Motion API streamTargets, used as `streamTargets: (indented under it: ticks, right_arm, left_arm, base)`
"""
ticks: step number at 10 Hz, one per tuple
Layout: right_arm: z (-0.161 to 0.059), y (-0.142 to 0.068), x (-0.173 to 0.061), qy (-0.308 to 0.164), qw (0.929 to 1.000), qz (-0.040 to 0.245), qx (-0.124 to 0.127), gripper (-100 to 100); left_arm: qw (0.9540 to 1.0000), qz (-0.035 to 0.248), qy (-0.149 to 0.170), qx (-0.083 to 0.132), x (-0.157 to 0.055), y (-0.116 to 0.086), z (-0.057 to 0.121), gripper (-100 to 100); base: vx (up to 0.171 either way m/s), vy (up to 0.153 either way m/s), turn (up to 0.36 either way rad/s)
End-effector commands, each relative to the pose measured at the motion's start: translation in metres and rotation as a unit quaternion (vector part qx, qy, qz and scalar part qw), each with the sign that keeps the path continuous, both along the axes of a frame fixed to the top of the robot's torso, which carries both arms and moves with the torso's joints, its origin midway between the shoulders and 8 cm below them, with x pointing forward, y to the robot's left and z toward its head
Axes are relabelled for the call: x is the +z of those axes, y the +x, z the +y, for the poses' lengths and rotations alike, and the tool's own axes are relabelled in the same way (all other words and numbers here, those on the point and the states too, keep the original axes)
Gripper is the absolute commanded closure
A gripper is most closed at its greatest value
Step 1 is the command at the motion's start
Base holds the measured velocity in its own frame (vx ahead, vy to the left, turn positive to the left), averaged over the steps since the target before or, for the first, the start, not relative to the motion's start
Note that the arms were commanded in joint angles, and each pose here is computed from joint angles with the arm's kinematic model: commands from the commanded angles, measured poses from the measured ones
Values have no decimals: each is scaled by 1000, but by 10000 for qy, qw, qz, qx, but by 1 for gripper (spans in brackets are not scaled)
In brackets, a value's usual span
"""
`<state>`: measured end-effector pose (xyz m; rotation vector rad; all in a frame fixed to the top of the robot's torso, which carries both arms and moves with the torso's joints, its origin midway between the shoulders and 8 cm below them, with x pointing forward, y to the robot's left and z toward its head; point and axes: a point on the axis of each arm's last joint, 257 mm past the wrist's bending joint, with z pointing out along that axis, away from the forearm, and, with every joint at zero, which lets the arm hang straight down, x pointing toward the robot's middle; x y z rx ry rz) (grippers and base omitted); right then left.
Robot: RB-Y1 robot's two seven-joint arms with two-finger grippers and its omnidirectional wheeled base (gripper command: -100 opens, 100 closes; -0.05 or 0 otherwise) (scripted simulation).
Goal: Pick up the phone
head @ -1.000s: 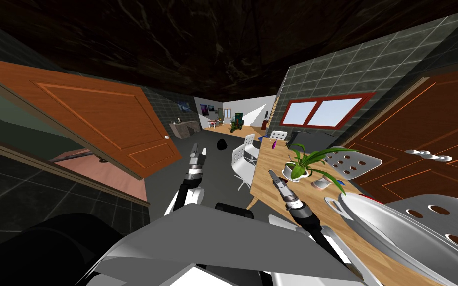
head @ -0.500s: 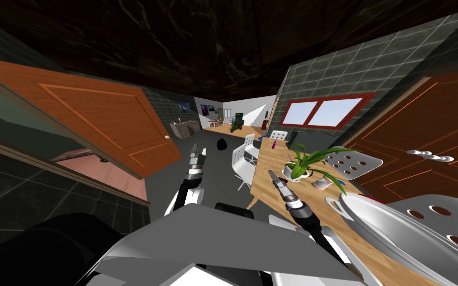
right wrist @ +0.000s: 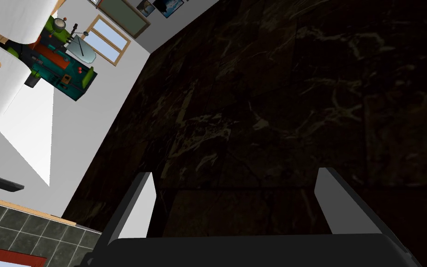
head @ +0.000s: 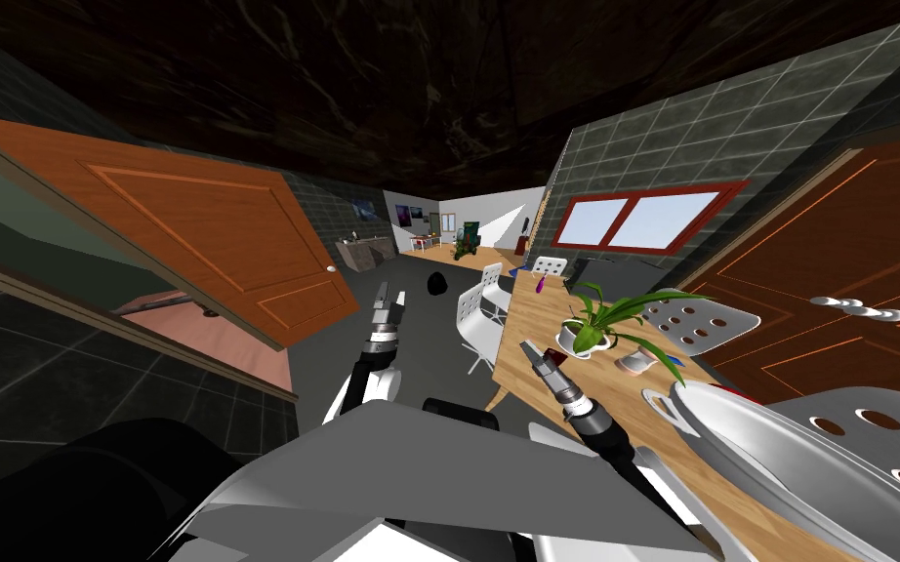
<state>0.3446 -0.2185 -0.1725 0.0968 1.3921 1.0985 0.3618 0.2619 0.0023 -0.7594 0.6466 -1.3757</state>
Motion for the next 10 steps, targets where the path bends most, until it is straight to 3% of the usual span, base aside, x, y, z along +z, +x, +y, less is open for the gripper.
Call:
streamTargets:
  ticks: [1,2,10]
  right_arm:
    - [1,-6,-15,-308,9994,133,110,-100]
    - [1,-10,-25,-517,9982,224,188,-100]
    - [1,-10,-25,-517,9982,224,188,-100]
  left_arm:
    - [10000,0,0,0,0,0,0,0]
    - [10000,0,0,0,0,0,0,0]
    - [10000,0,0,0,0,0,0,0]
  base:
    - [-19,6,61]
    - [-11,4,37]
    - [0,0,1]
